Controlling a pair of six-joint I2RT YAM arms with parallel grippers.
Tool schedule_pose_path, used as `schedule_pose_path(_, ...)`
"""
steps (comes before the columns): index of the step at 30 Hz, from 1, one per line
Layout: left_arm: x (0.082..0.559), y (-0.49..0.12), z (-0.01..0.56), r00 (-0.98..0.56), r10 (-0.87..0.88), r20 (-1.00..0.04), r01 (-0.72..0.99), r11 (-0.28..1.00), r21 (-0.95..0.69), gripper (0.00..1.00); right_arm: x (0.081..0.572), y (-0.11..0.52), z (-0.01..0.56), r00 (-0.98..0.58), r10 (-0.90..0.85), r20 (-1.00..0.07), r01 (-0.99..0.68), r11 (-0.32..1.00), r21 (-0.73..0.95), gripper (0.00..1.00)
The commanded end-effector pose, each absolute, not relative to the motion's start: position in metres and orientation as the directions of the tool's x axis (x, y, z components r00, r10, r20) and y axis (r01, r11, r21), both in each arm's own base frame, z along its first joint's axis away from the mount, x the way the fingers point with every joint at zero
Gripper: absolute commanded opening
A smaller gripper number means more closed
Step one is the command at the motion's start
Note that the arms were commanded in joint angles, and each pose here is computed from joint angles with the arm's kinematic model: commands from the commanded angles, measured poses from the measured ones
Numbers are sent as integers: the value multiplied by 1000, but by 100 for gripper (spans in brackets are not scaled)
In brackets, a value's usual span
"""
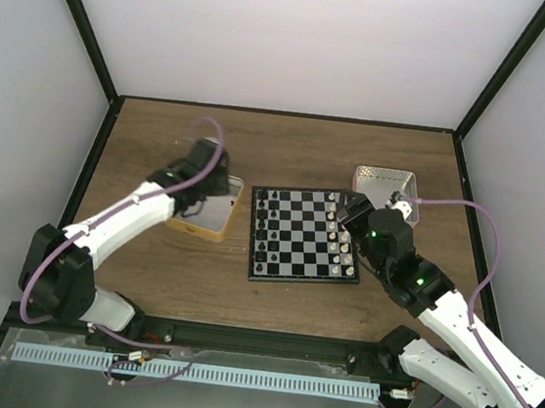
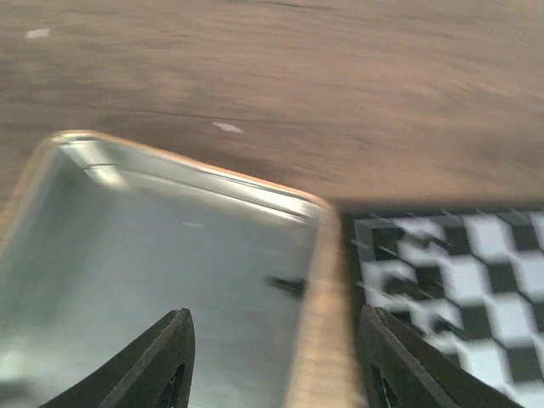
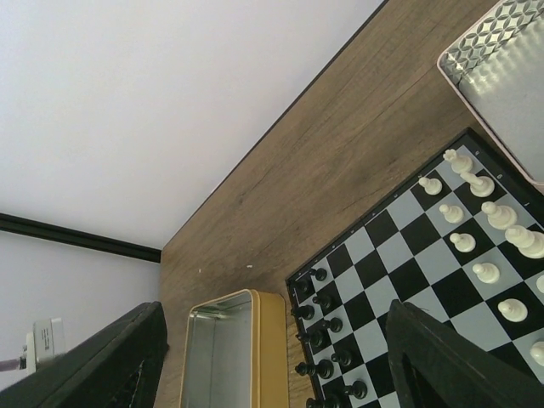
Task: Set up the chess pieces on the board
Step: Adjust the storage box at the center of the board.
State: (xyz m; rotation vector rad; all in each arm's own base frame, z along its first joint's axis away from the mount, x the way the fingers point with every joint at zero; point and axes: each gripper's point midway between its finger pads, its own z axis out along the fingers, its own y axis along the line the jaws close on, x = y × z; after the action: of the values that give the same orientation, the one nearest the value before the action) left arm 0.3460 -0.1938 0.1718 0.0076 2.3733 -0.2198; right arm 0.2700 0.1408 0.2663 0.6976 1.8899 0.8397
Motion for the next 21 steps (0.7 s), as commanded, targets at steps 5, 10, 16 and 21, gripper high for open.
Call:
schedule_pose_path(5,384,-53,131,-766,-351,-539,-294,936,-193,58,269,138,270,-398,759,-516,95,593,799,73)
schedule_pose_path(10,394,-25,84,-861,-329,-388,-297,944,-142,58,267,137,270,-392,765,-511,84,583,808,73)
schedule_pose_path(16,409,-11,61,-881,-346,-322,-314,938,-149,40,265,134,273,-381,766,-518,73,583,809,73)
schedule_pose_path(21,411,-2,61,-860,-390,-328,-365,921,-139,21,265,136,273,-387,764,-516,69,582,810,73)
